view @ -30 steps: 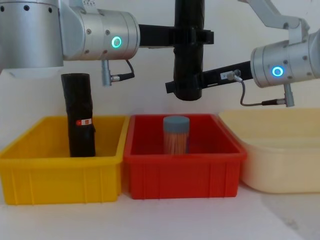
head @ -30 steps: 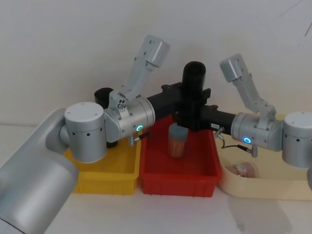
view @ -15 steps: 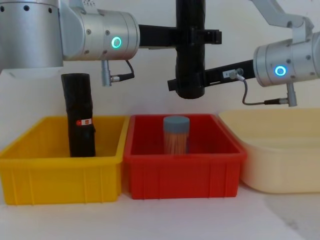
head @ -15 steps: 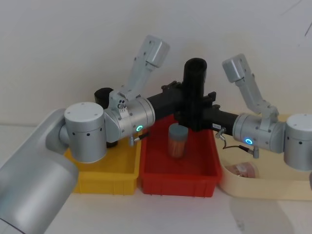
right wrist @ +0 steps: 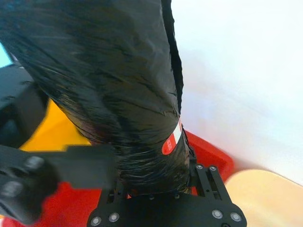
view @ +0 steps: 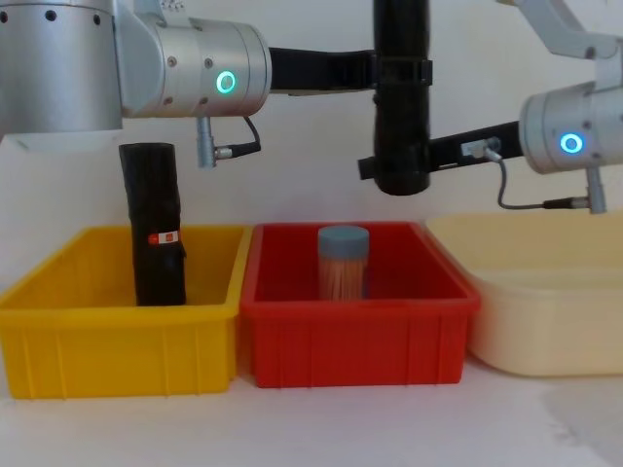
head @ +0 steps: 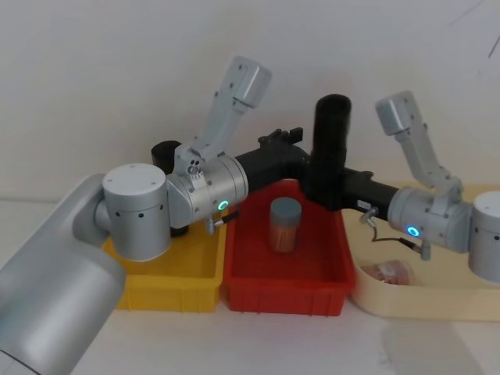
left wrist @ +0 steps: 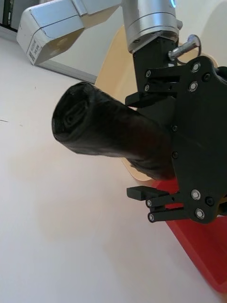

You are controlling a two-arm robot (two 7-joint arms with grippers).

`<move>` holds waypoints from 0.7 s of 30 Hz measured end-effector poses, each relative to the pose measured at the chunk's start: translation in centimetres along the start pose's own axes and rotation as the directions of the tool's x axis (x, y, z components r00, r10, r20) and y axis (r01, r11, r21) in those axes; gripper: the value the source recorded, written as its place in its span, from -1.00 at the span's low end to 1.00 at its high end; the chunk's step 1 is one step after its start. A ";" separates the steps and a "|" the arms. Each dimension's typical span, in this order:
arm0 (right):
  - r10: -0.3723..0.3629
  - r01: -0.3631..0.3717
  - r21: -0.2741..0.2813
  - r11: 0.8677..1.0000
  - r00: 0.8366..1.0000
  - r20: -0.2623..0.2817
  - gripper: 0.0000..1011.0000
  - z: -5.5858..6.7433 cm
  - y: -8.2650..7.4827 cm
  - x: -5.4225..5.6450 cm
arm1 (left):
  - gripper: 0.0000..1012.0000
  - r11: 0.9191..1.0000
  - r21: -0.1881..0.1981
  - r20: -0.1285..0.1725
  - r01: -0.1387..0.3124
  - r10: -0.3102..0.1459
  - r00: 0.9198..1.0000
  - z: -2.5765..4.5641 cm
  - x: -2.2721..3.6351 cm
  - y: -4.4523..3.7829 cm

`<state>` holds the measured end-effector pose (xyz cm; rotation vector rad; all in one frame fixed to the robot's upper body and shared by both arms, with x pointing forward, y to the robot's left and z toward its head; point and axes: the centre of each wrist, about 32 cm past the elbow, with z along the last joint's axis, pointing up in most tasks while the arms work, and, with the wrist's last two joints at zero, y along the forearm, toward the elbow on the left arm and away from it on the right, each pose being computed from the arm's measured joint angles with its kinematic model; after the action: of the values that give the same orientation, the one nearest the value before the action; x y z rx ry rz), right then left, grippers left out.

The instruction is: Pick up the garbage bag with the one hand and transfer it to the other hand.

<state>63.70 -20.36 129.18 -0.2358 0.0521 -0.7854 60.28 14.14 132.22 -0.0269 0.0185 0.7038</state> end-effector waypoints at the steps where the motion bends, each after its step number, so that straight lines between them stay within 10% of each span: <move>1: -0.008 0.008 0.000 1.000 1.000 -0.002 0.19 0.0 -0.1 0.0 | 0.98 1.000 0.000 0.000 0.000 0.000 1.000 0.00 0.00 0.00; 13: -0.166 0.165 -0.026 0.986 0.986 -0.030 0.19 -0.9 -2.4 1.2 | 0.98 1.000 0.000 0.000 0.000 0.000 1.000 0.00 0.00 0.00; 21: -0.291 0.288 -0.079 0.954 0.956 -0.026 0.19 -1.3 -3.9 2.0 | 0.98 1.000 0.000 0.000 0.000 0.000 1.000 0.00 0.00 0.00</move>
<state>62.23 -24.73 128.95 -0.3033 0.0837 -1.0820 60.28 14.14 132.22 -0.0271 0.0183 0.7040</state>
